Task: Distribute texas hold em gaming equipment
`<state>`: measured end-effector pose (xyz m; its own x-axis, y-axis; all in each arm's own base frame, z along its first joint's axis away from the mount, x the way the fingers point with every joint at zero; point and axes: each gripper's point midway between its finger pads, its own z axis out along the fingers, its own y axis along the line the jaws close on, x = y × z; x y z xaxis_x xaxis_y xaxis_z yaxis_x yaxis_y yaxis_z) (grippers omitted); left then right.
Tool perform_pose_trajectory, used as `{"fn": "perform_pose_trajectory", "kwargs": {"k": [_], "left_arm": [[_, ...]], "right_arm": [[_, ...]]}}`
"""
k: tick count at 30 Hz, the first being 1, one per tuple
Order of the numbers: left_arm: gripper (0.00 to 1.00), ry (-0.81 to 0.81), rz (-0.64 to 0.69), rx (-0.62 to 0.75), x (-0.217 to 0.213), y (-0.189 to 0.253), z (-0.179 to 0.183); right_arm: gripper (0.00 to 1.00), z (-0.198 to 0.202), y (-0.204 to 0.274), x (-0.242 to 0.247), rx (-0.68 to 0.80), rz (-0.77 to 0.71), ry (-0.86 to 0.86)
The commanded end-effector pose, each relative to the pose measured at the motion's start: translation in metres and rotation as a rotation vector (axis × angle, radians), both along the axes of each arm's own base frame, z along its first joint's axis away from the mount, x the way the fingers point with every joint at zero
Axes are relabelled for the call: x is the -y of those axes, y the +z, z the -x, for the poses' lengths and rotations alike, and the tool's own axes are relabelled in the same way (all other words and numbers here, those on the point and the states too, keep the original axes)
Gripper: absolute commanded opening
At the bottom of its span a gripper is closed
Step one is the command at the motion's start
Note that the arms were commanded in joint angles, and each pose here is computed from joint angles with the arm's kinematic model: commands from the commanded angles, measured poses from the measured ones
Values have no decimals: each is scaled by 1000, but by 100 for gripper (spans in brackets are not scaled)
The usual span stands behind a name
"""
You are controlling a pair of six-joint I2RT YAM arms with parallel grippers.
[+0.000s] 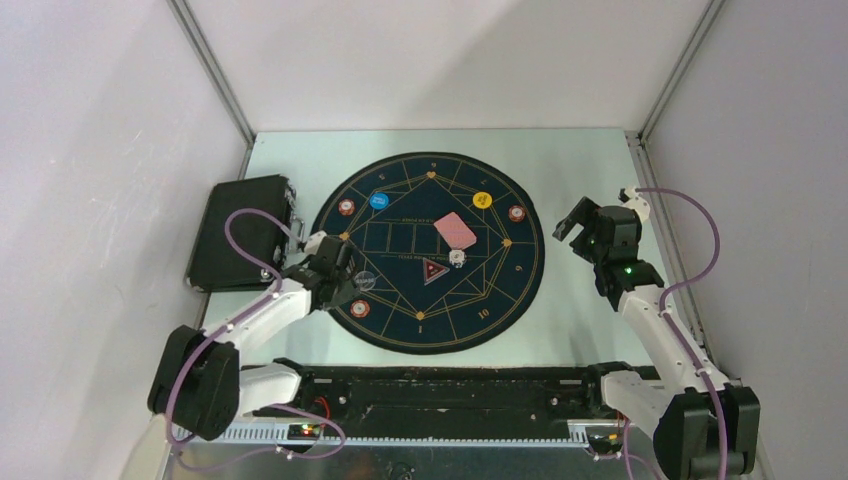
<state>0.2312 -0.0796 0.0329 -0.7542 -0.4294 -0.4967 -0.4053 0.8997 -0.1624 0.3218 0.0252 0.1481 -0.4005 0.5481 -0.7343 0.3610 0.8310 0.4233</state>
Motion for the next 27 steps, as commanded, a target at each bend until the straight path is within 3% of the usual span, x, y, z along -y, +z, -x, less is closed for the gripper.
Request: {"fn": "perform_pose_trajectory", "kwargs": {"k": [1, 9, 15, 17, 20, 22, 27], "left_arm": [[14, 18, 18, 47, 0, 9, -23], [25, 56, -37, 2, -12, -6, -20], [39, 53, -48, -6, -14, -9, -23], [47, 47, -52, -15, -14, -11, -22], [68, 37, -42, -24, -11, -13, -23], [75, 29, -34, -34, -9, -15, -21], [81, 41, -33, -26, -11, -8, -20]], "right_arm": [[100, -7, 11, 4, 49, 5, -12], [100, -8, 9, 7, 43, 11, -22], [100, -8, 8, 8, 39, 13, -25], [100, -7, 9, 9, 40, 15, -27], [100, -5, 9, 10, 38, 18, -31], [100, -5, 10, 11, 40, 21, -34], [99, -4, 10, 10, 40, 18, -31]]}}
